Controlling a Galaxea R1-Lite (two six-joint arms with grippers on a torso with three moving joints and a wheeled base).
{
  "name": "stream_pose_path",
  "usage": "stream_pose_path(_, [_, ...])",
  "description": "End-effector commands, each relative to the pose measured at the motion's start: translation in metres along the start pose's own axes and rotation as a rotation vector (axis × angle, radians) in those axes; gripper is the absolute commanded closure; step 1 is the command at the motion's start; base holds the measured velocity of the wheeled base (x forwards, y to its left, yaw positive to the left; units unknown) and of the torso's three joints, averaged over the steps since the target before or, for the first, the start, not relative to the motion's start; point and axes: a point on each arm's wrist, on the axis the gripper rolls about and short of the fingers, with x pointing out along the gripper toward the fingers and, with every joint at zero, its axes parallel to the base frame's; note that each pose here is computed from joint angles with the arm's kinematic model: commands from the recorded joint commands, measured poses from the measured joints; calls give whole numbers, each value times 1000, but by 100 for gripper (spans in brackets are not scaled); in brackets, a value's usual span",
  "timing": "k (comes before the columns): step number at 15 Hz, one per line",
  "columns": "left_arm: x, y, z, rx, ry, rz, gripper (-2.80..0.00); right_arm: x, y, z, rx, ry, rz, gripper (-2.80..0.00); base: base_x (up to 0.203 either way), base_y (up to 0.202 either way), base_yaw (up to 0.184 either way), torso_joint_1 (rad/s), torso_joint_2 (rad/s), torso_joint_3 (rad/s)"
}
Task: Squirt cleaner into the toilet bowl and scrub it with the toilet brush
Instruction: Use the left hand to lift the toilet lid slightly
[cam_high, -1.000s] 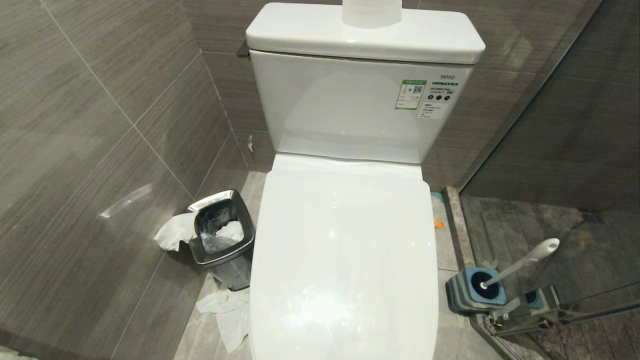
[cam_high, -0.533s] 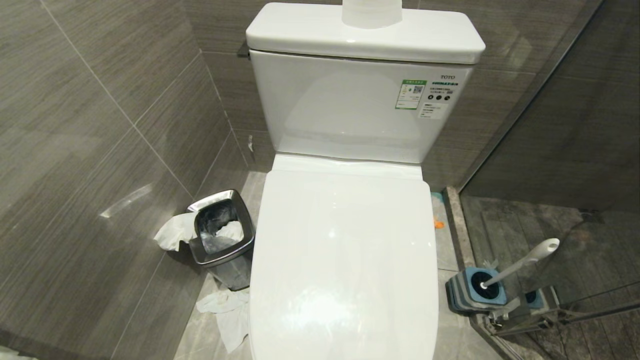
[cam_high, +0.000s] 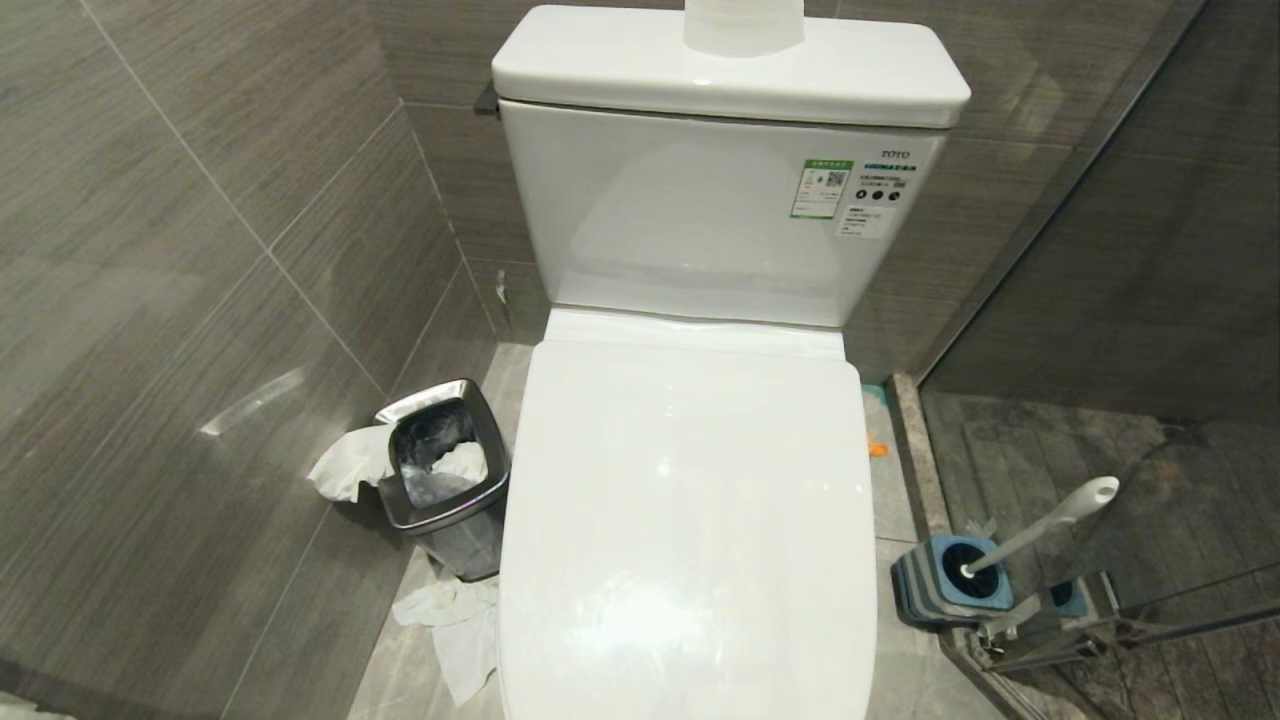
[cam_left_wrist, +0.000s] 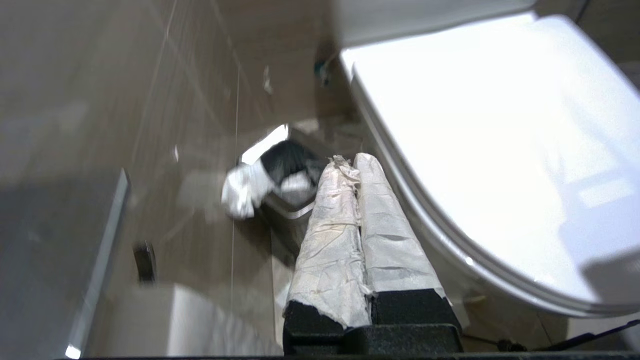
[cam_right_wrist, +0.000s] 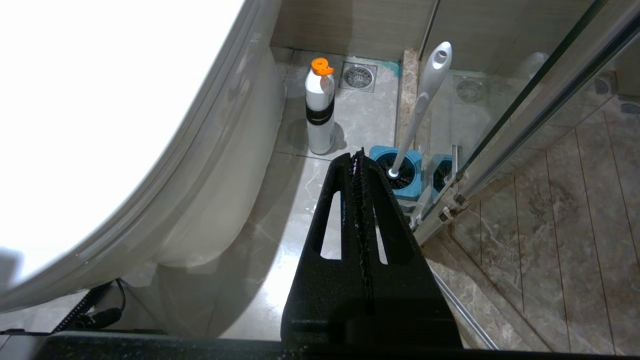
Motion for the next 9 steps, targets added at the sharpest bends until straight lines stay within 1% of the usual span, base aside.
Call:
stream_pose_path(1, [16,9,28,7,33,-32,0,0,0,0,0,0,2,0,0,0,0,0,0,0])
stream_pose_path(5, [45,18,41,26,112,-71,0,0,0,0,0,0,0,0,0,0,0,0,0,0])
stream_pose_path(9, [92,32,58,31,170,-93,0,0,0,0,0,1,0,0,0,0,0,0,0,0])
